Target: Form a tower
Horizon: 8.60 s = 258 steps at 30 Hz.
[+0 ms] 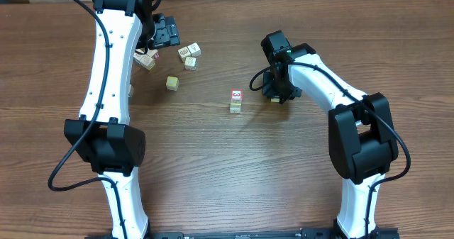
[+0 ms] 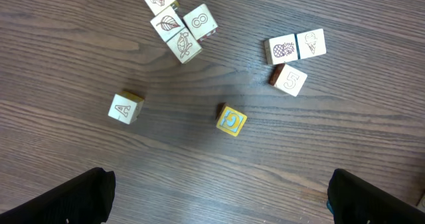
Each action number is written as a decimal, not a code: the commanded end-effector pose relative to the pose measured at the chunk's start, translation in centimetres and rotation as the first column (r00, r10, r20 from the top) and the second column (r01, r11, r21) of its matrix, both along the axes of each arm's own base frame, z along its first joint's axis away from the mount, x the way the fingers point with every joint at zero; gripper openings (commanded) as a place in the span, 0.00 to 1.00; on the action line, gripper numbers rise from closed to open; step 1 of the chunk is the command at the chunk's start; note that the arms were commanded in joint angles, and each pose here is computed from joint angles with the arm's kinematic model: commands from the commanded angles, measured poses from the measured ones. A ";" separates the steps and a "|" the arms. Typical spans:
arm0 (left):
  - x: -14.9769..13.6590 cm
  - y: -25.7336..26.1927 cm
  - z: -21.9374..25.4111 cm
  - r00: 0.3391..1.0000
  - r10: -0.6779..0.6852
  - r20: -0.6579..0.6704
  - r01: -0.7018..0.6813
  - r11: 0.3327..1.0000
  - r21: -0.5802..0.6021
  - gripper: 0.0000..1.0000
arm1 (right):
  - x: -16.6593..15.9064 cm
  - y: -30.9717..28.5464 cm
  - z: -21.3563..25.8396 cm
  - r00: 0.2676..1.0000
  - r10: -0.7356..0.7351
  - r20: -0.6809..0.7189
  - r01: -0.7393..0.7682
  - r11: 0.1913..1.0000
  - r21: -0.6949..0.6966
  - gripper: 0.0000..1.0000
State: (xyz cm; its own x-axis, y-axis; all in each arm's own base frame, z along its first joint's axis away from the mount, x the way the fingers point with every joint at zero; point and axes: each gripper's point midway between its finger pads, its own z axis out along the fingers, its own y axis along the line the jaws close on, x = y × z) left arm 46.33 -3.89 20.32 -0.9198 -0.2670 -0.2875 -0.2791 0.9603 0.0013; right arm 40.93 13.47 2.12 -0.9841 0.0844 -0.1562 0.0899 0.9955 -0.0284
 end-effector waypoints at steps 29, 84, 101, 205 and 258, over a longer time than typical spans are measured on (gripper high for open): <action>0.1 -0.2 1.1 0.999 0.009 0.031 -0.009 1.000 -0.012 1.00 | 0.1 0.0 6.7 0.997 -0.025 0.071 0.024 1.000 0.019 0.25; 0.1 -0.2 1.1 0.999 0.009 0.031 -0.009 1.000 -0.012 1.00 | -1.9 6.5 15.9 0.989 -0.003 0.148 -0.042 0.955 0.294 0.04; 0.1 -0.3 1.1 0.999 0.008 0.031 -0.008 1.000 -0.012 0.99 | -3.6 11.1 16.0 0.952 0.102 0.290 -0.132 0.988 0.085 0.04; 0.1 -0.3 1.1 1.000 0.007 0.031 -0.007 1.000 -0.012 1.00 | -3.0 12.0 9.6 0.979 0.100 0.178 -0.107 0.994 0.032 0.27; 0.1 -0.3 1.1 0.999 0.007 0.031 -0.007 1.000 -0.012 1.00 | -2.4 12.5 10.2 0.974 0.094 0.205 -0.107 0.993 0.050 0.15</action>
